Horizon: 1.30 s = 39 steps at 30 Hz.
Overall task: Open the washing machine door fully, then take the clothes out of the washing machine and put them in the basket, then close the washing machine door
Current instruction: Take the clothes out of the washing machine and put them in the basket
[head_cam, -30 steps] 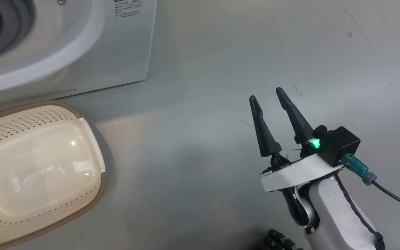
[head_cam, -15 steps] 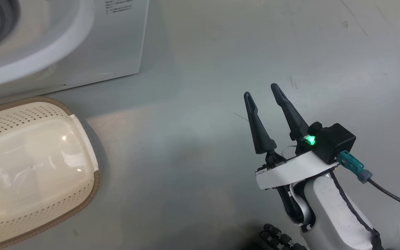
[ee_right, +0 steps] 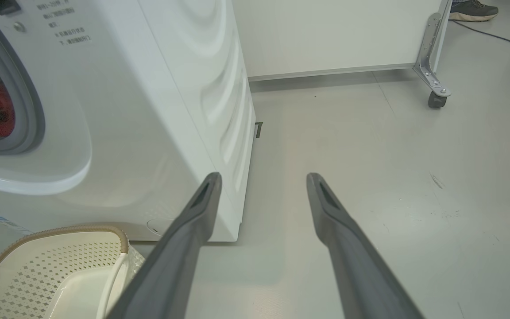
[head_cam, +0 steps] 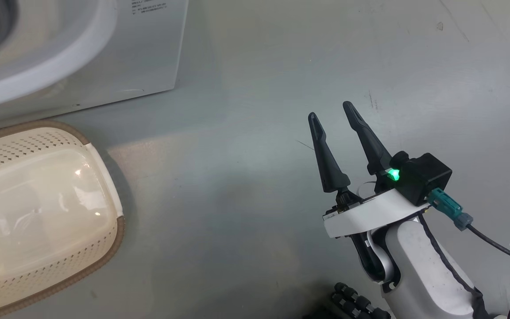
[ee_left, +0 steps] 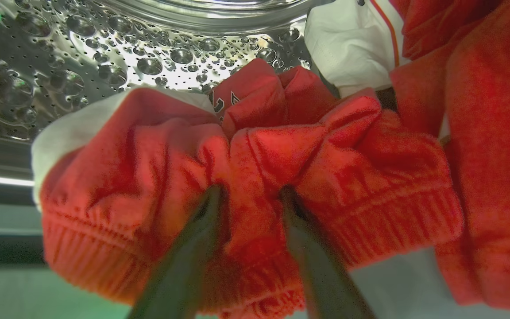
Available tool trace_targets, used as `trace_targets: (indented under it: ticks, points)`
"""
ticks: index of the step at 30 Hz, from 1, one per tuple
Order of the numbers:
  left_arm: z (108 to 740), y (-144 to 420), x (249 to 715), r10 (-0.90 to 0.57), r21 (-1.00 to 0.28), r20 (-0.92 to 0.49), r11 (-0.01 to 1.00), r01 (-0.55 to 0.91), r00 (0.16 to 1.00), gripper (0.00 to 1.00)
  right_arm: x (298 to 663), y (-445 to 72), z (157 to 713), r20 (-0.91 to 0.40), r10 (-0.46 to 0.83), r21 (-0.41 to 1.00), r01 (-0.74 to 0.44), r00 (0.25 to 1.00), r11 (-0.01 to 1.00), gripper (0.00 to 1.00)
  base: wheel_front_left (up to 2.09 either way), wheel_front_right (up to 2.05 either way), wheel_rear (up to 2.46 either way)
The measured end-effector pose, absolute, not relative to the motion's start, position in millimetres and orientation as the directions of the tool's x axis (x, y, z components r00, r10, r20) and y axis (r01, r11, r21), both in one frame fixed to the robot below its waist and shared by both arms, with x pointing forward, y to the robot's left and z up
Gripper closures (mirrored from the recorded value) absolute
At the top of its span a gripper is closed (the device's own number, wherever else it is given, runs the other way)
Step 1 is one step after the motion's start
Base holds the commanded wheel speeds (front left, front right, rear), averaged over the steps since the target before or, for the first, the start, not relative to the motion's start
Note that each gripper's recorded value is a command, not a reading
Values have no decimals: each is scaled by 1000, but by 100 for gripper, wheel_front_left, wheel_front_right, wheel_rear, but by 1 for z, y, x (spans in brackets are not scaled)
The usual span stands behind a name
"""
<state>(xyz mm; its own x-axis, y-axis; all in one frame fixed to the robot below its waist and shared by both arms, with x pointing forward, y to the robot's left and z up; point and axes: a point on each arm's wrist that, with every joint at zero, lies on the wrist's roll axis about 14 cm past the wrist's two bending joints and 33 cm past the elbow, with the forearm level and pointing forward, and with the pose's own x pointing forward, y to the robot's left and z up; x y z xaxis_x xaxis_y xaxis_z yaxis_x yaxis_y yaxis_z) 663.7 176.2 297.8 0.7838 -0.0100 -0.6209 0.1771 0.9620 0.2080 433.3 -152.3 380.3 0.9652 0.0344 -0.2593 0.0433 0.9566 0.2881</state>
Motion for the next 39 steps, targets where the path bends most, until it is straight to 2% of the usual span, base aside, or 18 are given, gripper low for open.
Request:
trace_targets:
  ticks: [10,26,39]
  points:
    - [298,174,661,-12,204,-628,962,180,778,100,434,-151,381,-258,35,287,43,965,957,0,0,0,0]
    - [337,157,648,-68,174,-540,966,191,839,100,439,-150,406,-193,40,283,17,980,959,0,0,0,0]
    - [369,152,605,-123,140,-461,968,209,879,100,435,-148,436,-119,50,281,-15,992,960,0,0,0,0]
